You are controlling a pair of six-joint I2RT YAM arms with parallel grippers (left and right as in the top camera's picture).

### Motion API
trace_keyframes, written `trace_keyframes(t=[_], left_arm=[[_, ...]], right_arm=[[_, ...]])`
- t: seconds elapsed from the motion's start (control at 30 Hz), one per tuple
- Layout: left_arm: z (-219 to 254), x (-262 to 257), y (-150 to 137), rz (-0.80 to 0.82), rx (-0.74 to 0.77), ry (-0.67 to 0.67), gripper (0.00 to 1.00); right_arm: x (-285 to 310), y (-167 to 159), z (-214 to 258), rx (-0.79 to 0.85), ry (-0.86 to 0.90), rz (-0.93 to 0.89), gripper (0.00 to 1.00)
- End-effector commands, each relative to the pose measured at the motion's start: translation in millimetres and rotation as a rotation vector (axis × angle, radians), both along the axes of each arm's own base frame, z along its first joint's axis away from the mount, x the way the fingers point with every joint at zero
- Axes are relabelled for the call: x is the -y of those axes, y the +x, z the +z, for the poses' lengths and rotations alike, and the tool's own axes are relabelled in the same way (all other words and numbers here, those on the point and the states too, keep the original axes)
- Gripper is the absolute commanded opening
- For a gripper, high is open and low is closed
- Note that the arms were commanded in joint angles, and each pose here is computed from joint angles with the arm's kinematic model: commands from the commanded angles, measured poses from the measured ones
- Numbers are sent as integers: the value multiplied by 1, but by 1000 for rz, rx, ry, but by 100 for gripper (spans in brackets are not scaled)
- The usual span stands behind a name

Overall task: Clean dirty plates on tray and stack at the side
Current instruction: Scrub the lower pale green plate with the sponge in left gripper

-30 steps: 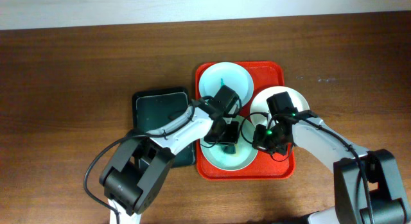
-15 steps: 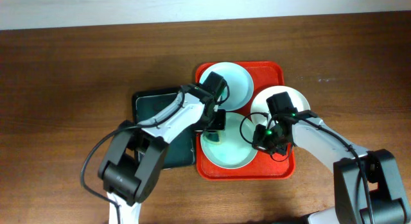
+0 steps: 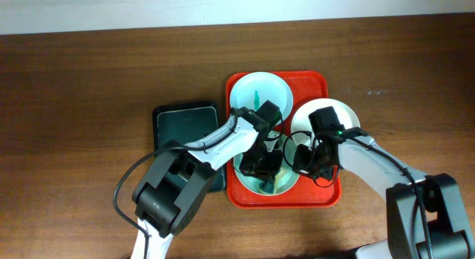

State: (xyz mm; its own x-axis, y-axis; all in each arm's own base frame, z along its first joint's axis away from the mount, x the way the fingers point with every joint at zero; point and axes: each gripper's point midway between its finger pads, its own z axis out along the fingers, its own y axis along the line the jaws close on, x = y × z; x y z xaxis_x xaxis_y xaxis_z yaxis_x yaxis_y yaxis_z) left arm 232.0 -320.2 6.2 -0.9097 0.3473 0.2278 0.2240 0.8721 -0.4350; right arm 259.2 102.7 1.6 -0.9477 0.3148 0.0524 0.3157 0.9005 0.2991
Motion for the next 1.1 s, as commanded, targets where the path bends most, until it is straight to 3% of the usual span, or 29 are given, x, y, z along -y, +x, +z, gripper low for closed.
trace_keyframes(t=[0.0, 0.17, 0.27, 0.5, 0.67, 0.87, 1.07], left_arm=[[-35, -56, 24, 55, 133, 319, 0], [-37, -101, 72, 114, 329, 506, 0], [-30, -110, 92, 129, 409, 553, 0], [-21, -80, 130, 150, 558, 442, 0], [-21, -70, 139, 155, 587, 392, 0], [-14, -122, 144, 95, 659, 647, 0], [-5, -129, 135, 63, 619, 691, 0]], right_arm=[[15, -6, -13, -24, -89, -16, 4], [15, -6, -13, -25, -89, -16, 4], [15, -7, -13, -25, -89, -15, 4], [17, -10, -14, -26, -98, 33, 4], [17, -12, -14, -33, -100, 33, 4], [17, -13, -14, -37, -100, 33, 4], [17, -12, -14, -37, -100, 33, 4]])
